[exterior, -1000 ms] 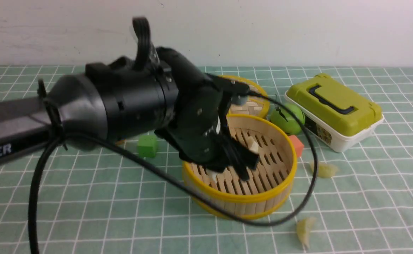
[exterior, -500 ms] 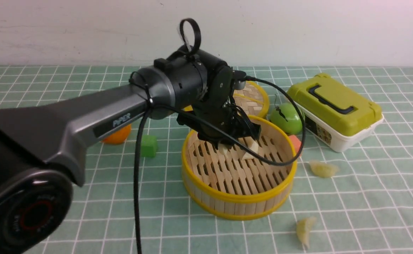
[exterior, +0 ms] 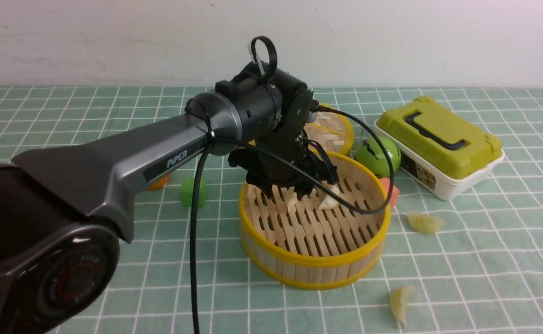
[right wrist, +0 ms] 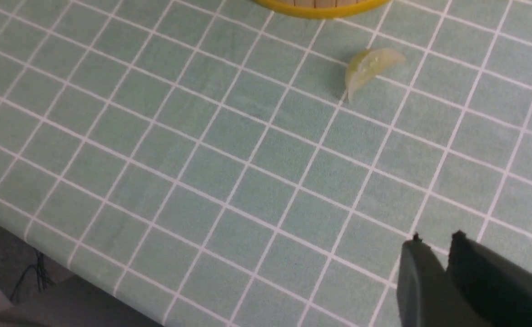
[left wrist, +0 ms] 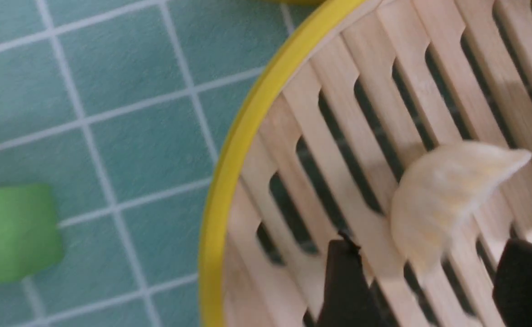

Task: Put the dumplings into the steamer on the table with the blue tablecloth.
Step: 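Place the dumpling into the bamboo steamer basket with the left gripper, then reach for and grasp a dumpling lying on the table beside the steamer, then place the dumpling in the bamboo steamer basket with the right gripper, then reach for and grasp a dumpling lying on the table beside the steamer, then place the dumpling in the bamboo steamer basket with the right gripper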

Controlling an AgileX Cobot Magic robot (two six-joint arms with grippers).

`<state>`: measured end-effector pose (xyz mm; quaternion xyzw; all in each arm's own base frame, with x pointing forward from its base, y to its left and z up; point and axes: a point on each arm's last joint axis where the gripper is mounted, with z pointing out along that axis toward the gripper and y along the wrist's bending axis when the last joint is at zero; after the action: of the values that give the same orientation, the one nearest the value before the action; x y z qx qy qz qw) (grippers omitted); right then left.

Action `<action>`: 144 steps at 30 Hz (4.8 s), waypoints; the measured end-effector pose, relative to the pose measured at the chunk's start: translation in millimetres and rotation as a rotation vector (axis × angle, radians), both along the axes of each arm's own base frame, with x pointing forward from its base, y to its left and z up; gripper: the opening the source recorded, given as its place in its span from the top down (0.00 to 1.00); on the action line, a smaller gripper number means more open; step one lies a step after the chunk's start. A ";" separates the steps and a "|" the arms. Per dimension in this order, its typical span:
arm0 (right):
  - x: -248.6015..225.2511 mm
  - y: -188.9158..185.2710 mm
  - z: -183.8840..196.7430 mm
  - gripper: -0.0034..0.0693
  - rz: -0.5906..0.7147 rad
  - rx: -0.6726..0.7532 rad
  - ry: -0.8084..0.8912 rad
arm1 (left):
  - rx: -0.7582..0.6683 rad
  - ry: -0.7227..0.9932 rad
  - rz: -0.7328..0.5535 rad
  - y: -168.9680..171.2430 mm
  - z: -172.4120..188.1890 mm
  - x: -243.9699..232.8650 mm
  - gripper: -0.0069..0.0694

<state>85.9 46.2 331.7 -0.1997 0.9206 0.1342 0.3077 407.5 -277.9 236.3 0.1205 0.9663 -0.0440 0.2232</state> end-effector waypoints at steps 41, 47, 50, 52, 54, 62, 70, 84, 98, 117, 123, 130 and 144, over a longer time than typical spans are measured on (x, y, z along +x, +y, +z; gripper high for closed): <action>206.5 93.1 -162.0 0.36 -0.293 -0.068 0.483 | -0.147 -0.150 -0.162 186.7 127.2 -277.4 0.93; 208.0 94.5 -166.9 0.51 -0.307 -0.057 0.496 | -0.127 -0.171 -0.161 188.3 127.7 -275.7 0.93; 208.5 94.8 -166.5 0.63 -0.308 -0.053 0.492 | -0.119 -0.176 -0.160 188.8 127.7 -275.3 0.93; 208.4 94.9 -166.3 0.71 -0.309 -0.053 0.494 | -0.116 -0.178 -0.160 189.1 127.7 -275.1 0.93; 209.5 94.5 -164.2 0.71 -0.298 -0.070 0.493 | -0.116 -0.178 -0.160 189.1 127.7 -275.1 0.93; 223.6 99.9 -102.0 0.71 -0.177 -0.193 0.409 | -0.099 -0.157 -0.158 190.5 126.3 -276.4 0.93; 255.6 179.5 -56.2 0.71 0.026 -0.050 0.180 | -0.120 -0.190 -0.161 188.7 128.5 -274.3 0.93; 289.5 206.2 -134.6 0.55 0.036 -0.139 0.287 | -0.105 -0.207 -0.160 189.8 129.0 -272.9 0.93; 285.6 115.0 -29.3 0.16 0.015 -0.393 0.216 | -0.078 -0.198 -0.157 192.0 127.9 -273.3 0.92; 347.5 42.7 -148.6 0.32 0.288 -0.464 0.286 | -0.116 -0.196 -0.160 189.0 128.7 -273.8 0.90; 350.0 43.5 -166.8 0.63 0.292 -0.462 0.323 | -0.116 -0.195 -0.160 189.0 128.6 -273.9 0.90; 350.6 42.5 -150.6 0.66 0.233 -0.466 0.339 | -0.116 -0.195 -0.160 189.0 128.6 -273.9 0.90; 304.6 168.4 -70.5 0.66 0.194 -0.235 0.291 | -0.114 -0.197 -0.163 189.0 128.7 -273.8 0.89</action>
<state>390.4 214.6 261.3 -0.3006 0.9410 0.0824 0.1319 133.7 -88.9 365.0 0.1894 0.9227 -0.1048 0.3190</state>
